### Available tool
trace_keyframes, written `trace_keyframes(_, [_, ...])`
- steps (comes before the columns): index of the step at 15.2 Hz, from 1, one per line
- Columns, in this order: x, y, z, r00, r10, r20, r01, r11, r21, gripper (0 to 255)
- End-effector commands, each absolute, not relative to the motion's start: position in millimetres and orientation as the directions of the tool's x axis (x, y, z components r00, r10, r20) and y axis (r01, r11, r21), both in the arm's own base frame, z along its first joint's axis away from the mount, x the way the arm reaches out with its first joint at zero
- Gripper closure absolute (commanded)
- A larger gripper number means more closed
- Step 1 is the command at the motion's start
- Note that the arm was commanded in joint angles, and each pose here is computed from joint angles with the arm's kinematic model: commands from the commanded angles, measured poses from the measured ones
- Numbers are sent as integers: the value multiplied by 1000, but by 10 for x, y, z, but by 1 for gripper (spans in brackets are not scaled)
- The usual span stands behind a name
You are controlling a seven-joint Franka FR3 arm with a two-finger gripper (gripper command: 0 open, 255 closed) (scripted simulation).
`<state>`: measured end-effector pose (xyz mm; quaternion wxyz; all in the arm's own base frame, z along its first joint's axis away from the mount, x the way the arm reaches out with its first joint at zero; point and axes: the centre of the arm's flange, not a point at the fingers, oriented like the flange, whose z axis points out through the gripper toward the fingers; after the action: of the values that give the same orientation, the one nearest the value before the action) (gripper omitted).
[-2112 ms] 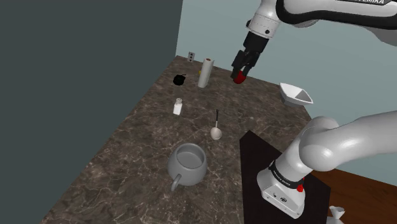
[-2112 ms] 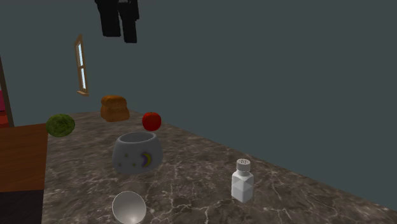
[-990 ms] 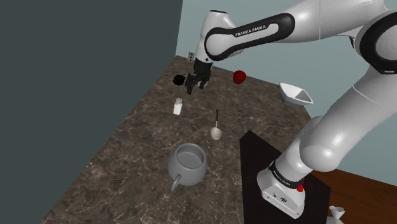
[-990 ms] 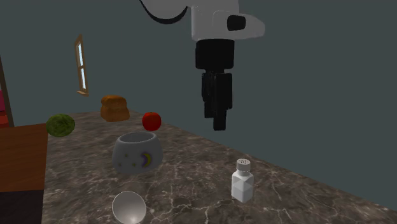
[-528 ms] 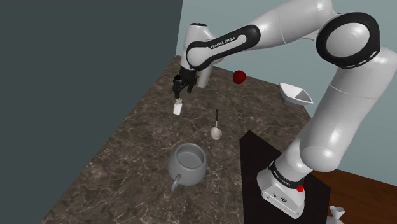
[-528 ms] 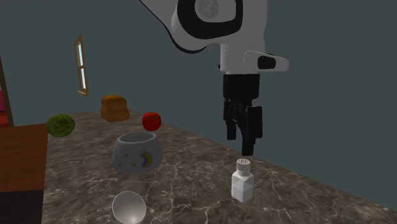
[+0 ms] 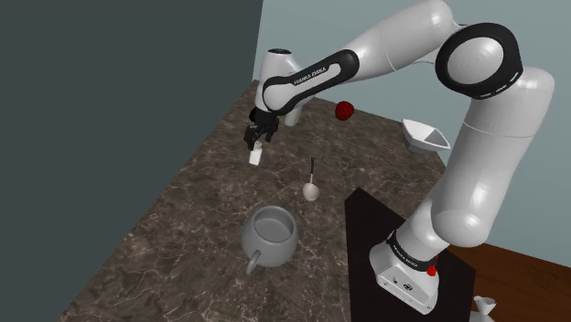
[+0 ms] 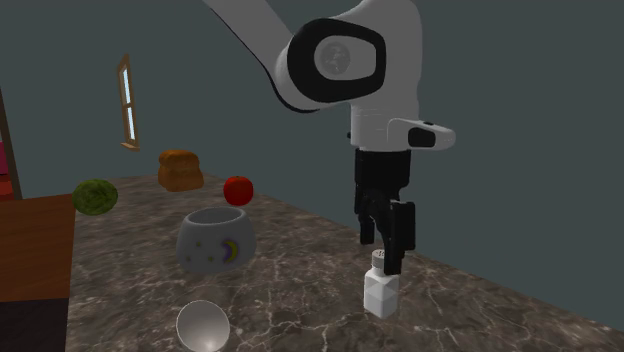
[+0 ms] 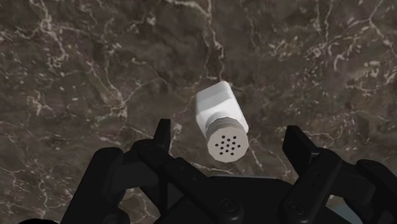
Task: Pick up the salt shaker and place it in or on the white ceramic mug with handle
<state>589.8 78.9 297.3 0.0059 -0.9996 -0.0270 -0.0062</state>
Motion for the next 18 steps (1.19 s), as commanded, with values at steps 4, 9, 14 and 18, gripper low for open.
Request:
trace_keyframes(4, [5899, 792, 2943, 998, 54, 13, 54, -998, -11, 0])
trace_keyframes(9, [5899, 792, 2943, 998, 54, 13, 54, -998, -11, 255])
trace_keyframes(14, [5899, 792, 2943, 998, 54, 13, 54, -998, -11, 255])
trace_keyframes(18, [5899, 792, 2996, 998, 54, 13, 54, -998, -11, 255])
